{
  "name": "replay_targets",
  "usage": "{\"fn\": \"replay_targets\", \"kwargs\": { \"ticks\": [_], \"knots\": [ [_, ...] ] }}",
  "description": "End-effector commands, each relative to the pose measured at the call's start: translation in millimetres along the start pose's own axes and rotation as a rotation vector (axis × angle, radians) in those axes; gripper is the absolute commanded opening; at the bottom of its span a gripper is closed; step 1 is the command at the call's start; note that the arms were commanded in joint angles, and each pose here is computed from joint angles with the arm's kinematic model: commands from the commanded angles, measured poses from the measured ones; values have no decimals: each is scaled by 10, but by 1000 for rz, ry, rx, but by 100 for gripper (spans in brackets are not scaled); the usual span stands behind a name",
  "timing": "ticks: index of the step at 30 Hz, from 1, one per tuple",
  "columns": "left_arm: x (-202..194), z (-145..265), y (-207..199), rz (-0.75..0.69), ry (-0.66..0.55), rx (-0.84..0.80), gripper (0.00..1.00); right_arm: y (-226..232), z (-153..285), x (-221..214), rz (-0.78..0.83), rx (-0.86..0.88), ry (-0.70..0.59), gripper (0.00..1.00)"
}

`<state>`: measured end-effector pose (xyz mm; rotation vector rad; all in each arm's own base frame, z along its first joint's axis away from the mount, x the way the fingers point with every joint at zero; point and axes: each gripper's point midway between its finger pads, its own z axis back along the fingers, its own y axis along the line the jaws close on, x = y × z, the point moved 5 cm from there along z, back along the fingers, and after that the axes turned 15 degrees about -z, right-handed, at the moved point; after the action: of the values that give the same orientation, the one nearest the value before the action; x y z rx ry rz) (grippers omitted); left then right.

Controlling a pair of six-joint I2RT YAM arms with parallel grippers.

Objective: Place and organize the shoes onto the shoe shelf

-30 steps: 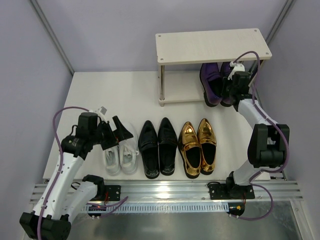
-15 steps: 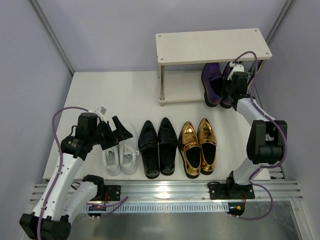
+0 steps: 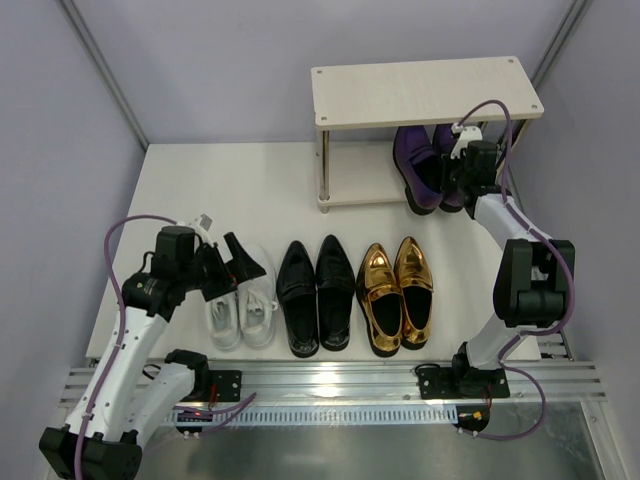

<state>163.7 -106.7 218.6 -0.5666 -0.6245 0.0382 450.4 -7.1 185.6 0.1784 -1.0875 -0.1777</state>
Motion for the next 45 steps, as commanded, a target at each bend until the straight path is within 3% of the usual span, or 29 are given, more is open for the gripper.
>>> {"fn": "replay_targets", "kwargs": {
  "ticks": [1,9,14,17,30,34,37,40,45],
  "knots": [
    [-2,29,-27,3,-20,-13,100,351,265,1256,98,135,-427,4],
    [-51,51,-7,17,-29,-5,100,260,88,1312,95,70,-407,5],
    [-66,49,0,23,-32,-5,100,176,55,1175,66,20,-394,54],
    [-75,49,5,22,-30,-4,99,152,143,1177,57,0,-420,65],
    [-16,48,-47,18,-52,-35,100,231,999,1461,-88,21,-632,79],
    [1,56,-64,14,-60,-44,100,253,1206,1460,-127,28,-629,84],
    [21,65,-76,12,-75,-49,100,120,1351,1315,-184,-70,-598,85],
    [46,69,-98,6,-86,-62,100,-220,1427,1073,-262,-245,-586,92],
    [99,32,-118,0,-90,-76,100,-545,1504,799,-295,-364,-506,95]
  ]
}}
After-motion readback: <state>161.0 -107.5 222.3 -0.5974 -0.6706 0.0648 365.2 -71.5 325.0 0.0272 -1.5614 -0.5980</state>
